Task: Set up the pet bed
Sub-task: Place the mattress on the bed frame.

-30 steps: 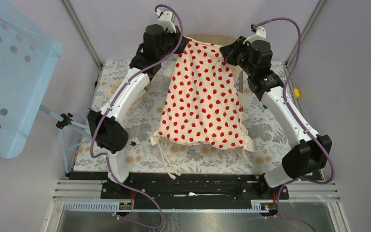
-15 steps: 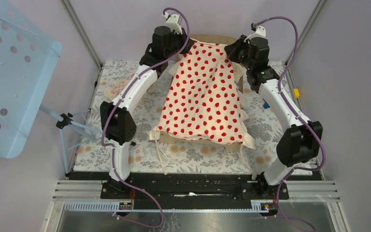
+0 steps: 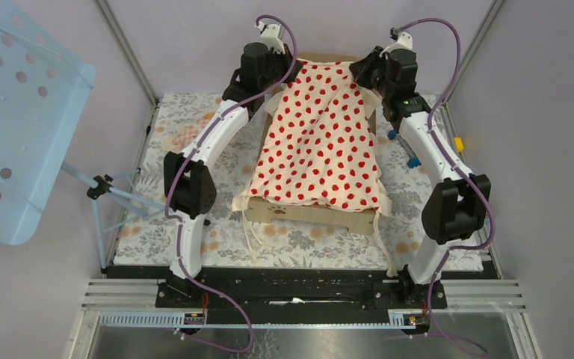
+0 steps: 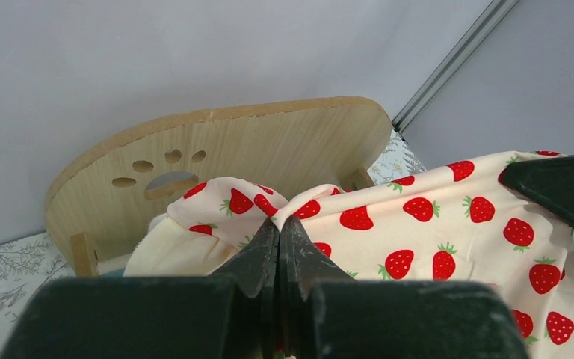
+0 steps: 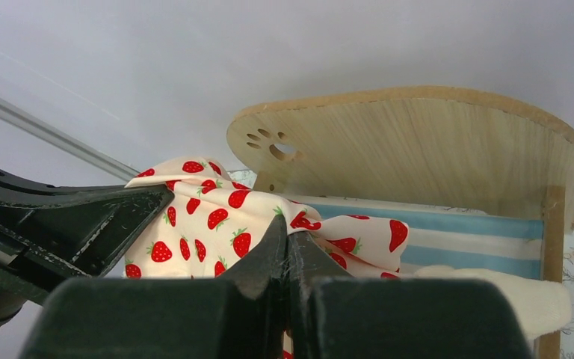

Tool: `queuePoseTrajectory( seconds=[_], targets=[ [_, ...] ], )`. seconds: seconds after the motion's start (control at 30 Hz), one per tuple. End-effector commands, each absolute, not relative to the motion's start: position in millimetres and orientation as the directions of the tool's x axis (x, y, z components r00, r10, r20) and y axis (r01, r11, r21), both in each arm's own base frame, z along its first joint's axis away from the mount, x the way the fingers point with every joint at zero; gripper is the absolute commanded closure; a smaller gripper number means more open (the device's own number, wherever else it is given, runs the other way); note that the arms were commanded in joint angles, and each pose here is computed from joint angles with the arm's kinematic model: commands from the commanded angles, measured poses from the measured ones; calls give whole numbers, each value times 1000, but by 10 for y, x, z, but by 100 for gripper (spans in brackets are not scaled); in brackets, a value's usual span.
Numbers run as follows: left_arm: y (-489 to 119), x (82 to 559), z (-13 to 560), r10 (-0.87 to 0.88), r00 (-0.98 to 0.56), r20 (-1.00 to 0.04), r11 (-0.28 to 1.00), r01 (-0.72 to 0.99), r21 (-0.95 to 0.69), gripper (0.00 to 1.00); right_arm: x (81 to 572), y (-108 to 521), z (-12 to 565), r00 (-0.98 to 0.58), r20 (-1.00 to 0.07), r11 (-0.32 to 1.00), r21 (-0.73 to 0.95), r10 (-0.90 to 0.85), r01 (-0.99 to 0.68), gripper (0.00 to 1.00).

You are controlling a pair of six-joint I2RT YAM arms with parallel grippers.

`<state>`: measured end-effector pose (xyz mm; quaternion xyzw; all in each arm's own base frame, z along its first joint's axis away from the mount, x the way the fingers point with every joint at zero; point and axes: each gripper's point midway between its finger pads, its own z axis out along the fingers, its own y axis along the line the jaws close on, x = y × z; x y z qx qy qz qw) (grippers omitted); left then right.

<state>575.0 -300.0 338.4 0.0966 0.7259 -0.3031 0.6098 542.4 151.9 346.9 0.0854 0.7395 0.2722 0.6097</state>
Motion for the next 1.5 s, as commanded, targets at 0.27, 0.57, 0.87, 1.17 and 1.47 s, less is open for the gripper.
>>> queuePoseTrajectory(
  seconds=[0.27,0.57,0.87,1.17,1.47],
  targets=[
    [-2184,6415,3223,-252,-133,-959,908,310,-282,100,5711,816,3694,-78,-885,882,464,459,-79,100],
    [-2178,6532,3141,-238,-124,-963,911,315,-266,100,5823,809,3579,-95,-883,882,467,460,-66,100],
    [-2124,6607,3129,-240,-111,-964,917,300,-263,100,5947,810,3569,-106,-889,890,452,445,-60,100],
    [-2065,6527,3081,-238,-122,-964,920,290,-264,52,5898,769,3398,-147,-894,902,431,423,-25,35],
    [-1647,6117,3456,-232,-119,-965,950,187,-251,1,5350,247,3575,-108,-910,905,376,401,197,9]
  ],
)
